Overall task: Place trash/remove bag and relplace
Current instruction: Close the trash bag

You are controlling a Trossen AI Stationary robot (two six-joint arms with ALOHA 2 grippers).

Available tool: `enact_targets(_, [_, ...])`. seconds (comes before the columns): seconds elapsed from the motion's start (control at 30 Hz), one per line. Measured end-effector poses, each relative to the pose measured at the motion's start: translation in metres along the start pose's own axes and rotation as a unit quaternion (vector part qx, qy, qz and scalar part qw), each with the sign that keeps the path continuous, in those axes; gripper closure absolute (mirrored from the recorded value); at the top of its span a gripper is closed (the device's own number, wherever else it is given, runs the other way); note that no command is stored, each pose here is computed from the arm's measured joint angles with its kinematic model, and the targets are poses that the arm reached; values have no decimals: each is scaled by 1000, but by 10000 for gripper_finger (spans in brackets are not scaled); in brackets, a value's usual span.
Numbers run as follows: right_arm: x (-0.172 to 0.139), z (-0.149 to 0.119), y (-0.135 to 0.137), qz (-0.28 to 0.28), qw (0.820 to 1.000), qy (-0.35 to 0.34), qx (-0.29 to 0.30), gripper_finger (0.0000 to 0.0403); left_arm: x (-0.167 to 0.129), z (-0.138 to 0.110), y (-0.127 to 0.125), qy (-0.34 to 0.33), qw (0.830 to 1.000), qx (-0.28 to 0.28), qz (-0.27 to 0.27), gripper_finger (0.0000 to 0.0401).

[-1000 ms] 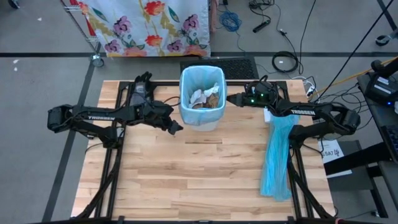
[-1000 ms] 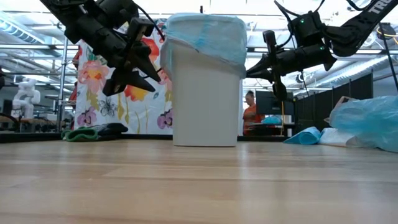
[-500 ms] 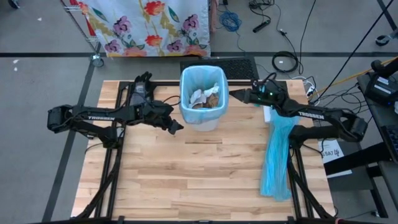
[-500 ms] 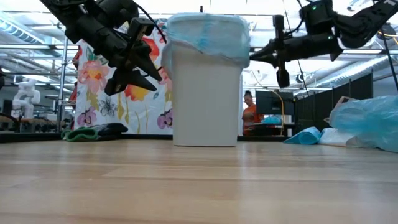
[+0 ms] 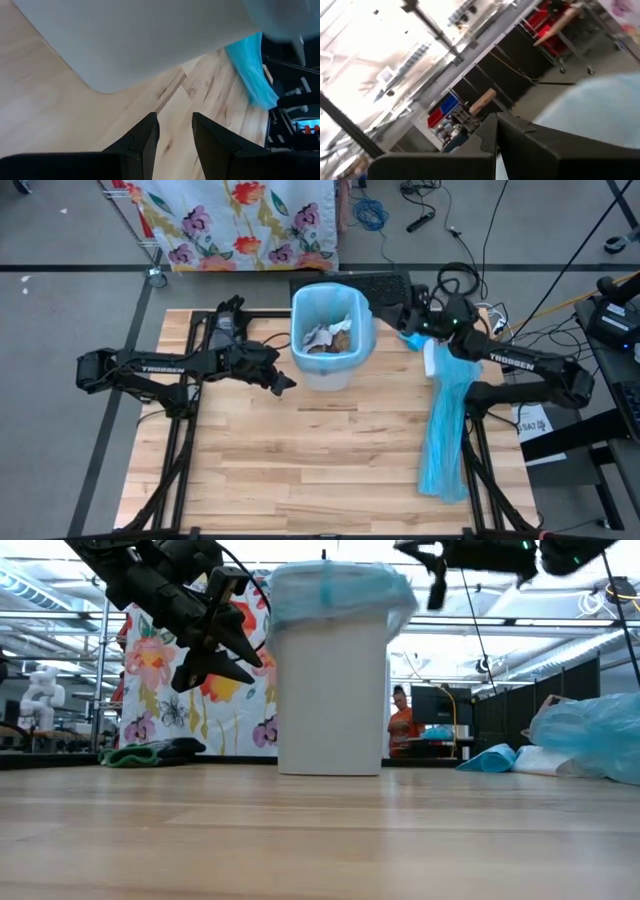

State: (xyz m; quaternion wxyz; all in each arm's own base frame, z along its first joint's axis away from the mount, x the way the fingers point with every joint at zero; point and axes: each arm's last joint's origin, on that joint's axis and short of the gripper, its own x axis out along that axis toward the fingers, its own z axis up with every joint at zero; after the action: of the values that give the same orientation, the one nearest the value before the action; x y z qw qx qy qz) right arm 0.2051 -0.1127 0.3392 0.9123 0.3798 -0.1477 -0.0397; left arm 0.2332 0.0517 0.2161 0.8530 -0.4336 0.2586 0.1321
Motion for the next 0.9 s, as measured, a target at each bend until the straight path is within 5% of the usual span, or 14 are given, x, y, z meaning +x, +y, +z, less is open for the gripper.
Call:
enact_targets(0.23, [30,28,39,-14,998,47,-50,403,0,2,-2,-8,1000,3,-9,278])
enact_targets(0.47, [18,32,40,-204,967,120,-90,403,0,1,1,-20,1000,1,18,278])
enact_targets(0.9, [-30,14,28,-368,908,191,-55,403,-27,11,26,-100,980,-43,169,278])
